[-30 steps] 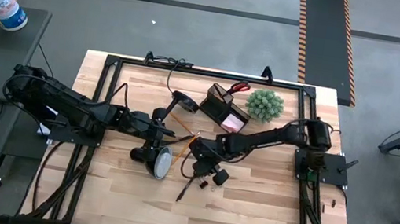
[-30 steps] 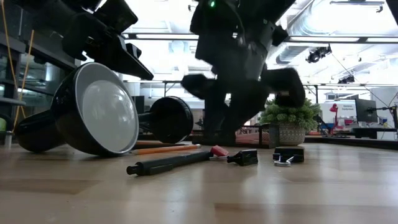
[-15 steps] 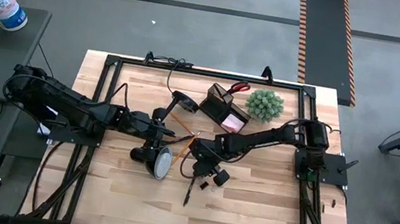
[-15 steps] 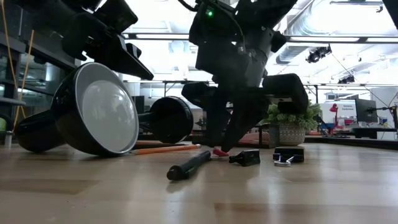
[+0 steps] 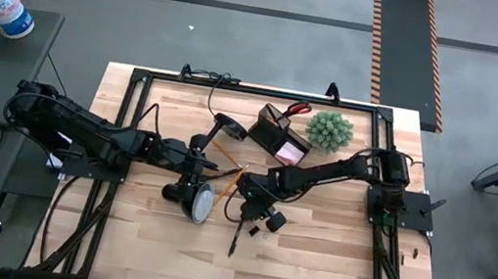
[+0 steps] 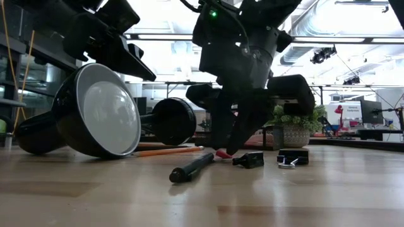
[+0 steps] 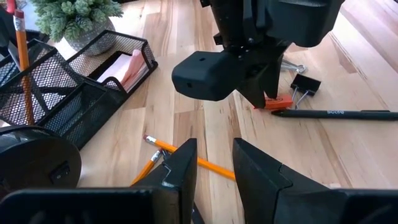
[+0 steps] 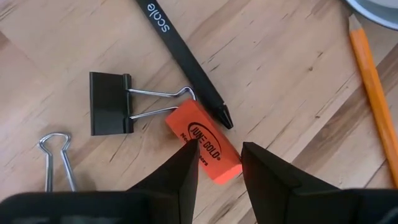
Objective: Pick and place office supplies into organizer
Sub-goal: Put the eraser into the desk organizer
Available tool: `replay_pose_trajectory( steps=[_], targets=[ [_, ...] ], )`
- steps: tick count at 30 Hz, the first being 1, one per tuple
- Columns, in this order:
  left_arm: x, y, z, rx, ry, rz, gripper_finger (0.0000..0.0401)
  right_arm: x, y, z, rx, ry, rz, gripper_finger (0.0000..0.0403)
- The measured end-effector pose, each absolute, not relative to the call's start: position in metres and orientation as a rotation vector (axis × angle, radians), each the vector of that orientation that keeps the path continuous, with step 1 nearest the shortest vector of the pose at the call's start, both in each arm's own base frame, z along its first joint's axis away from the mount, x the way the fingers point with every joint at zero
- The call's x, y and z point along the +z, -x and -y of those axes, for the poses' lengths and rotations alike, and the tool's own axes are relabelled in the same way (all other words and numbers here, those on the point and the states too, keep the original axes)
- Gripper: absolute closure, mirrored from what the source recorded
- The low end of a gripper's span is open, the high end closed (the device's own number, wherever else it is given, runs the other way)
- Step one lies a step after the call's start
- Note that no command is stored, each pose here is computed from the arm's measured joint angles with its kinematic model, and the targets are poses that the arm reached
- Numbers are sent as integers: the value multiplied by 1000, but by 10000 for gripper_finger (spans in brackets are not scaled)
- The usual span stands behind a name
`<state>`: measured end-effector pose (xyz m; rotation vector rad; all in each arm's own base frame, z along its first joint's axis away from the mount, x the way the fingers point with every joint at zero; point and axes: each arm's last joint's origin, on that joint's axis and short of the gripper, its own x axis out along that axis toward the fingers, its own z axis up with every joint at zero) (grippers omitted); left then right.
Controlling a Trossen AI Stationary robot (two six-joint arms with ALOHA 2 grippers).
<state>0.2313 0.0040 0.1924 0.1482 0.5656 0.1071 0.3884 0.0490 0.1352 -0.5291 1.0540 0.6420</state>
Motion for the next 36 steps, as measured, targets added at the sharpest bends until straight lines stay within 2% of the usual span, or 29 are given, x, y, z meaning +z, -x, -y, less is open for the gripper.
replay_pose_trajectory(
  steps=[14, 22, 30, 36],
  targets=[
    [192, -231, -4, 107, -148, -568, 309, 116, -391, -50, 701, 538, -1065, 288],
    [193, -231, -4, 107, -148, -564, 309, 130, -399, -51, 754, 573, -1059, 288],
    [192, -231, -4, 108, -145, -565, 309, 138, -399, -52, 807, 695, -1106, 288],
    [192, -231, -4, 108, -145, -564, 309, 139, -400, -54, 783, 758, -1109, 288]
  ],
)
